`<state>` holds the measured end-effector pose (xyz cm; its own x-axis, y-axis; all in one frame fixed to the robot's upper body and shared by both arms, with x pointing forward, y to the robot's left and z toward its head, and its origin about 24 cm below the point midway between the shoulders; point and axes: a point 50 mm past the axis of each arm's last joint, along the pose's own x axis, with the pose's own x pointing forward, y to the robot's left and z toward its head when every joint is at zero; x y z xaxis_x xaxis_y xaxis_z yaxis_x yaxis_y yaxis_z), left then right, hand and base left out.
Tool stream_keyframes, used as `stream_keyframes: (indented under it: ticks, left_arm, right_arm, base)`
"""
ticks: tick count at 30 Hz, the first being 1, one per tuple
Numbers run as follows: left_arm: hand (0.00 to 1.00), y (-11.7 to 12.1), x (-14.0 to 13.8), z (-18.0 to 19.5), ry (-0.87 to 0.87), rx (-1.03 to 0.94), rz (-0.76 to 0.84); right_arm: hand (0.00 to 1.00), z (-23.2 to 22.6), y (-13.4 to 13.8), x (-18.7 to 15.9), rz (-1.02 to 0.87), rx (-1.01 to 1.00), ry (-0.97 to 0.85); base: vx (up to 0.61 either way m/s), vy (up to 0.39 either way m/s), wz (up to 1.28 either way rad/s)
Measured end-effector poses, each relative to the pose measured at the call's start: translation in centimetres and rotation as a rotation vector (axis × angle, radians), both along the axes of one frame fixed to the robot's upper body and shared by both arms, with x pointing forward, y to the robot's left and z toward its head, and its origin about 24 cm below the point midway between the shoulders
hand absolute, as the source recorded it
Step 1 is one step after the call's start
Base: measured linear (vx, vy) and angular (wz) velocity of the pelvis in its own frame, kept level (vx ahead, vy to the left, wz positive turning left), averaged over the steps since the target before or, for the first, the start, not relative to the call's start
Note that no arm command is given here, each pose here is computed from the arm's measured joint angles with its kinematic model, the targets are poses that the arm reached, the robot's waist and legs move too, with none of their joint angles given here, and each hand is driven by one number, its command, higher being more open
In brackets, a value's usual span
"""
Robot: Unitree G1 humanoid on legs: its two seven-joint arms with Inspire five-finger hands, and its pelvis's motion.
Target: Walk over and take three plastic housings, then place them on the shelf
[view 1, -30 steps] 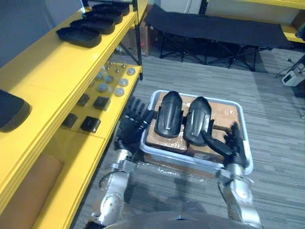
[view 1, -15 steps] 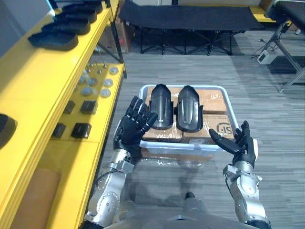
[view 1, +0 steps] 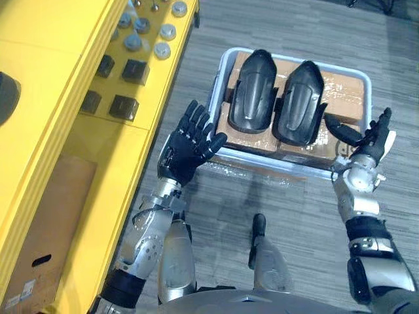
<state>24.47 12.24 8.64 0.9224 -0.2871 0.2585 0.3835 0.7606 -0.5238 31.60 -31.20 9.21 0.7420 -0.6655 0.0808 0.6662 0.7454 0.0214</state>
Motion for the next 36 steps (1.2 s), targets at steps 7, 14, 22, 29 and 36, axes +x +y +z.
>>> stream_keyframes:
  ticks: [7, 14, 22, 29, 36]
  left_arm:
    - [1.0, -0.2, 1.5, -0.7, 0.026, 0.15, 0.057]
    - [1.0, -0.6, 3.2, -1.5, 0.071, 0.222, 0.093]
    - [1.0, -1.2, 4.3, -1.2, 0.059, 0.226, 0.091]
    - [1.0, -0.9, 4.3, -2.0, 0.101, 0.237, 0.116]
    - [1.0, -0.8, 4.1, -2.2, 0.111, 0.236, 0.126]
  right_arm:
    - [1.0, 2.8, -2.5, 2.0, -0.058, -0.014, 0.069]
    - [1.0, 3.7, -3.7, 3.2, -0.05, 0.02, 0.203]
    - [0.0, 6.2, -6.2, 3.0, -0.041, -0.077, 0.367]
    - [0.0, 6.4, -8.6, 1.3, -0.084, -0.129, 0.536]
    - [0.0, 5.3, -9.1, 0.3, -0.159, 0.02, 0.541]
  base:
    - [-0.02, 0.006, 0.09]
    - [-0.02, 0.0, 0.01]
    - [-0.05, 0.009, 0.07]
    - [-0.05, -0.03, 0.05]
    - [-0.02, -0.024, 0.05]
